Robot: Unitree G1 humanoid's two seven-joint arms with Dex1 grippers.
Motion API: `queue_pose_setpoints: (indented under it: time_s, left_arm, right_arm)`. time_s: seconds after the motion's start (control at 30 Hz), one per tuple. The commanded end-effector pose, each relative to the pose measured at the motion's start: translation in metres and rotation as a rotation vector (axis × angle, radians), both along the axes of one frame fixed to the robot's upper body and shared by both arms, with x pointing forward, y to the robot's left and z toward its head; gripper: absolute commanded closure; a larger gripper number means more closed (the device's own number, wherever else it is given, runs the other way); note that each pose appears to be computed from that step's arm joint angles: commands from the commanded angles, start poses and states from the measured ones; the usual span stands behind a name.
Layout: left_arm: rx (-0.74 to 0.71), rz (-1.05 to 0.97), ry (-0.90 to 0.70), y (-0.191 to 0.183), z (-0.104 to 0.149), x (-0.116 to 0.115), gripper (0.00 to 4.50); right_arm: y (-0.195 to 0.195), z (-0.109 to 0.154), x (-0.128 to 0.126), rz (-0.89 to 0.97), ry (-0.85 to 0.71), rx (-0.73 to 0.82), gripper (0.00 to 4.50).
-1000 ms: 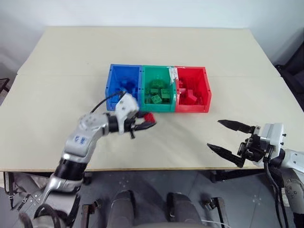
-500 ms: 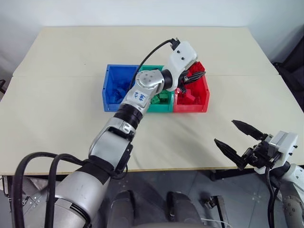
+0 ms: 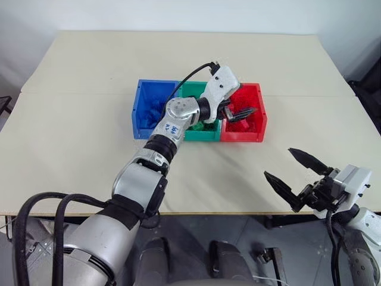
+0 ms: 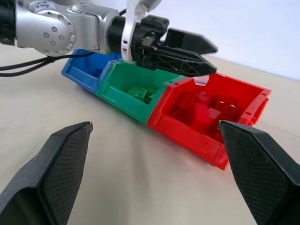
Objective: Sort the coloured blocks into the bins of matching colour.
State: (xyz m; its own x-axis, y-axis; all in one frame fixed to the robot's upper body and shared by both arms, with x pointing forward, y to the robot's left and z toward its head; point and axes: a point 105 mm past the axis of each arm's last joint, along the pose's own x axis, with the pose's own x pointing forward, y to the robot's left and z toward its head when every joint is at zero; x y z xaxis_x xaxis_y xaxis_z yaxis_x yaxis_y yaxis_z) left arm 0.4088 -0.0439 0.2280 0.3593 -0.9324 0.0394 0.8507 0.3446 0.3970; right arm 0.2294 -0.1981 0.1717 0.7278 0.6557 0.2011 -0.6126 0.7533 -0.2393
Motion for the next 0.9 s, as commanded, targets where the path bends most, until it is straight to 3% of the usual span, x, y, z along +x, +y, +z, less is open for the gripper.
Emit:
queue_pose_setpoints:
  time_s: [0.03, 0.27, 0.47, 0.67, 0.9]
  left_arm:
    - [-0.031, -0.076, -0.08, 0.025, 0.011, -0.011, 0.25]
    - [-0.02, -0.065, -0.095, 0.118, -0.015, -0.049, 0.25]
    - [0.038, 0.147, -0.004, 0.209, -0.048, -0.084, 0.25]
    - [0.066, 0.271, 0.107, 0.255, -0.065, -0.112, 0.25]
    - [0.06, 0.393, 0.054, 0.266, -0.058, -0.106, 0.25]
  right_arm:
    - [0.004, 0.008, 0.004, 0.052, -0.026, -0.015, 0.0]
    - [0.013, 0.005, 0.013, 0.205, 0.012, -0.087, 0.0]
    - [0.013, 0.002, 0.023, 0.283, 0.027, -0.14, 0.0]
    - [0.006, -0.004, 0.031, 0.292, 0.036, -0.157, 0.0]
    - [0.004, -0.005, 0.039, 0.27, 0.025, -0.14, 0.0]
